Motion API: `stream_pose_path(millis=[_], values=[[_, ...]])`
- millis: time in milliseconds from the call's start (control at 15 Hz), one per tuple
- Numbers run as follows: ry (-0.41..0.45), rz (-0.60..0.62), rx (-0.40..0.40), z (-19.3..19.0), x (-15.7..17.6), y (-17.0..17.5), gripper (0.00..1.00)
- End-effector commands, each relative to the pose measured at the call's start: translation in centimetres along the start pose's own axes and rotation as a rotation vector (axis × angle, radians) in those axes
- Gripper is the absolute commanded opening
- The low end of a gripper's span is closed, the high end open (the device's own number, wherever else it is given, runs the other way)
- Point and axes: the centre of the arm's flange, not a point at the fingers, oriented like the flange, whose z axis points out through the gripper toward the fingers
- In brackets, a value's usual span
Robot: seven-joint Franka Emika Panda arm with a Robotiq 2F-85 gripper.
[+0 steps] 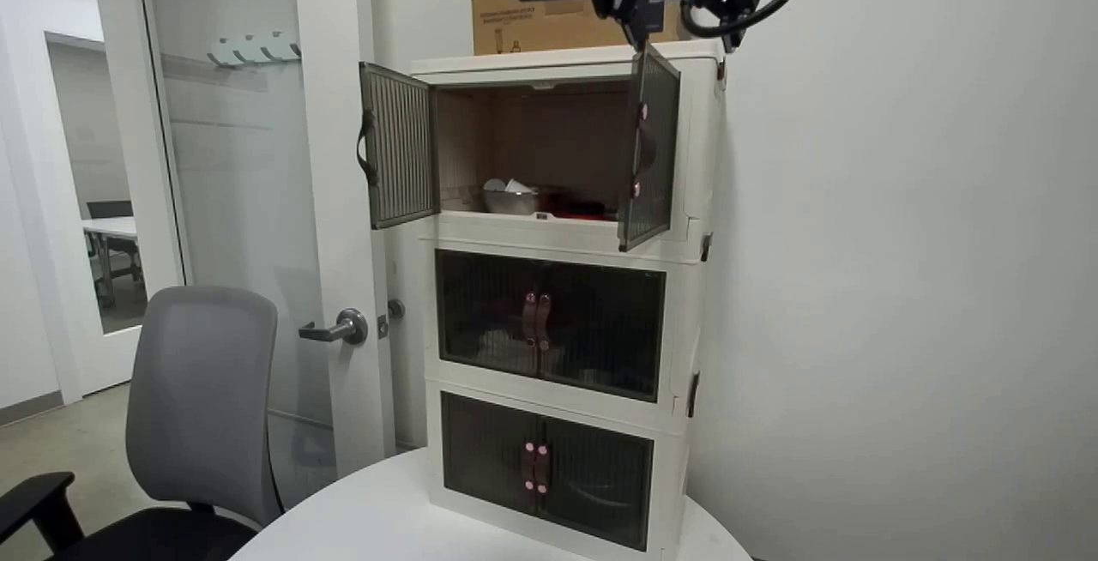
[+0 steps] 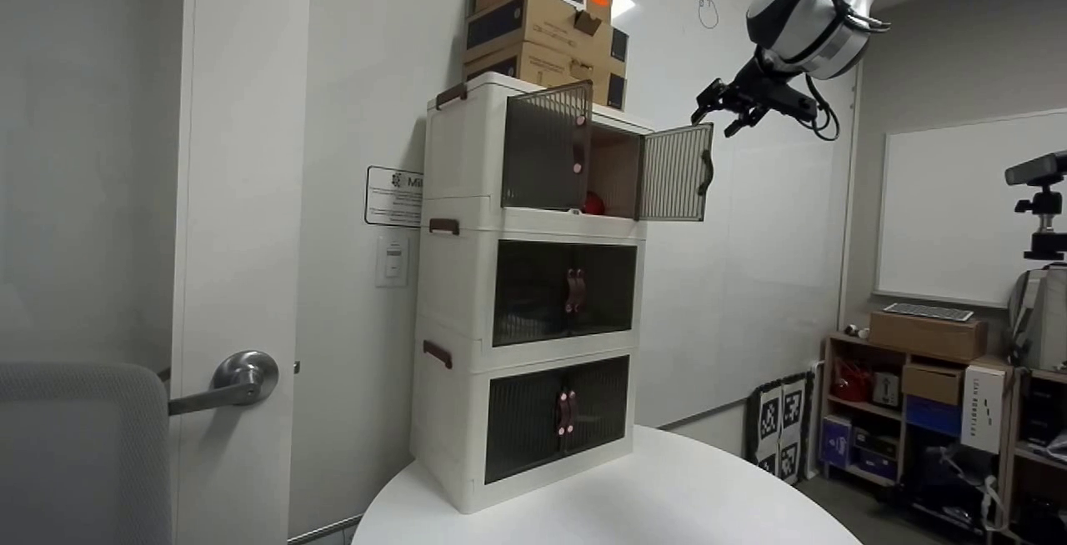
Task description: Open the top left and right cabinet doors
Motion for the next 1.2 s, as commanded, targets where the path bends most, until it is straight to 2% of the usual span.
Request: stream_pose_path(millis=[0,333,467,600,733,867,1000,1133], values=[[0.020,-0.004,-0.040,-0.2,2.5,0.8,1.00],[0.014,0.000,-0.120,-1.6,3.5,0.2,1.00],[-0.041,0.006,-0.188,-2.4,4.2,-1.1,1.00],[-0.102,0.011,-0.218,-3.4,5.0,-2.7,1.00],[-0.147,0.018,-0.205,-5.3,6.2,-5.3,1.00],[-0.181,-0.006,-0.151,-7.8,7.7,-8.8,1.00],[-0.254,-0.081,-0.083,-10.4,8.4,-12.7,1.00],[-0.364,-0.150,-0.047,-11.7,7.6,-16.1,1.00]])
